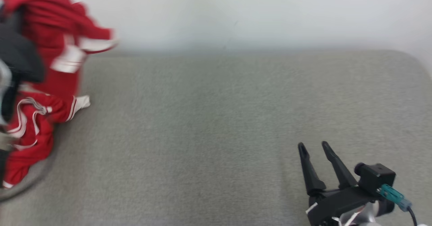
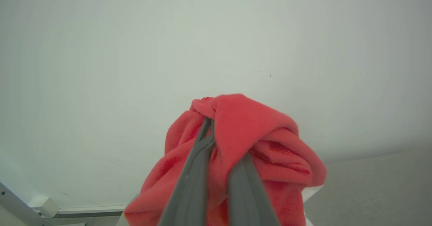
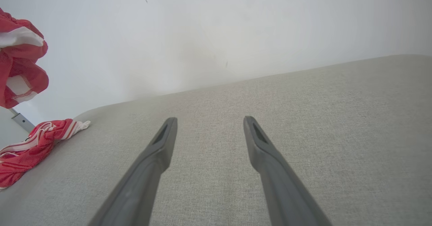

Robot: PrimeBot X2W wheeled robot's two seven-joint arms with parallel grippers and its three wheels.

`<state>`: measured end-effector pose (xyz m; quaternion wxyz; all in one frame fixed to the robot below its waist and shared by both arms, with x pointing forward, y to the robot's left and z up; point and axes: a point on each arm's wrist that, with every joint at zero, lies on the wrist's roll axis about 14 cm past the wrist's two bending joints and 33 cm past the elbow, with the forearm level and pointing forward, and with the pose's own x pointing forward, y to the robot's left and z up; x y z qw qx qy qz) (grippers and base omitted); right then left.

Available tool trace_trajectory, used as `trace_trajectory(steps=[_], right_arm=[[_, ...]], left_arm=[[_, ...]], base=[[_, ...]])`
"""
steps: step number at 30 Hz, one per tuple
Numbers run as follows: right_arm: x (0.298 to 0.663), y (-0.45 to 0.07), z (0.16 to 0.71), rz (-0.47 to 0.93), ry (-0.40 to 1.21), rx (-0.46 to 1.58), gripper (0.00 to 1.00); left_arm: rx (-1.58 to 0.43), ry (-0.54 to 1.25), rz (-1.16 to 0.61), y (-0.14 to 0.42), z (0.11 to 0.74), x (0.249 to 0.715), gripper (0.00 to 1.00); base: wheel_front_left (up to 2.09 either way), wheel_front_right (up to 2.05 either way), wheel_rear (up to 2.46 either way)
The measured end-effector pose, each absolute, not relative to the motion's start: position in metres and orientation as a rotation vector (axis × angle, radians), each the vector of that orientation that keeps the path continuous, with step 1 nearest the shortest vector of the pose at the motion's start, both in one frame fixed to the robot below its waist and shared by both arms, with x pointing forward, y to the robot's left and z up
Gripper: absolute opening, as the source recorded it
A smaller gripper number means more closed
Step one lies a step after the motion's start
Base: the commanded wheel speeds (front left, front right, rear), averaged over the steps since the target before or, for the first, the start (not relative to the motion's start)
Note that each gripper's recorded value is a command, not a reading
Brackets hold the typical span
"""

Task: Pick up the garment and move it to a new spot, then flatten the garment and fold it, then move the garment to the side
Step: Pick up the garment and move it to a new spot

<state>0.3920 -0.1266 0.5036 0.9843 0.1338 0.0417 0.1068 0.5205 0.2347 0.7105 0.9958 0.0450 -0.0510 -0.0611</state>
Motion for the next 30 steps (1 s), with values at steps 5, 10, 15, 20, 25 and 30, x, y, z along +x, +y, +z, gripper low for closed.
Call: trace_trajectory(steps=[5,10,15,20,25,30], right_arm=[[0.378,-0.157,0.516,0.134,0.047,0.252,1.00],[0.364,-0.180,0.526,0.067,0.022,0.241,1.00],[0.346,-0.208,0.524,-0.021,0.026,0.235,1.00],[0.328,-0.229,0.520,-0.097,0.035,0.239,1.00],[0.316,-0.244,0.511,-0.155,0.056,0.247,1.00],[0.319,-0.240,0.502,-0.147,0.081,0.255,1.00]], left_arm=[[-0.051,-0.188,-0.322,0.143,0.715,0.504,0.00],[-0.173,-0.168,-0.480,0.071,0.687,0.488,0.00],[-0.300,-0.143,-0.601,0.016,0.661,0.476,0.00],[-0.370,-0.028,-0.715,-0.039,0.616,0.462,0.00],[-0.324,0.086,-0.759,-0.071,0.561,0.452,0.00],[-0.242,0.182,-0.779,-0.081,0.508,0.439,1.00]], base=[[0.00,0.00,0.00],[0.00,0.00,0.00],[0.00,0.00,0.00],[0.00,0.00,0.00],[0.00,0.00,0.00],[0.00,0.00,0.00]])
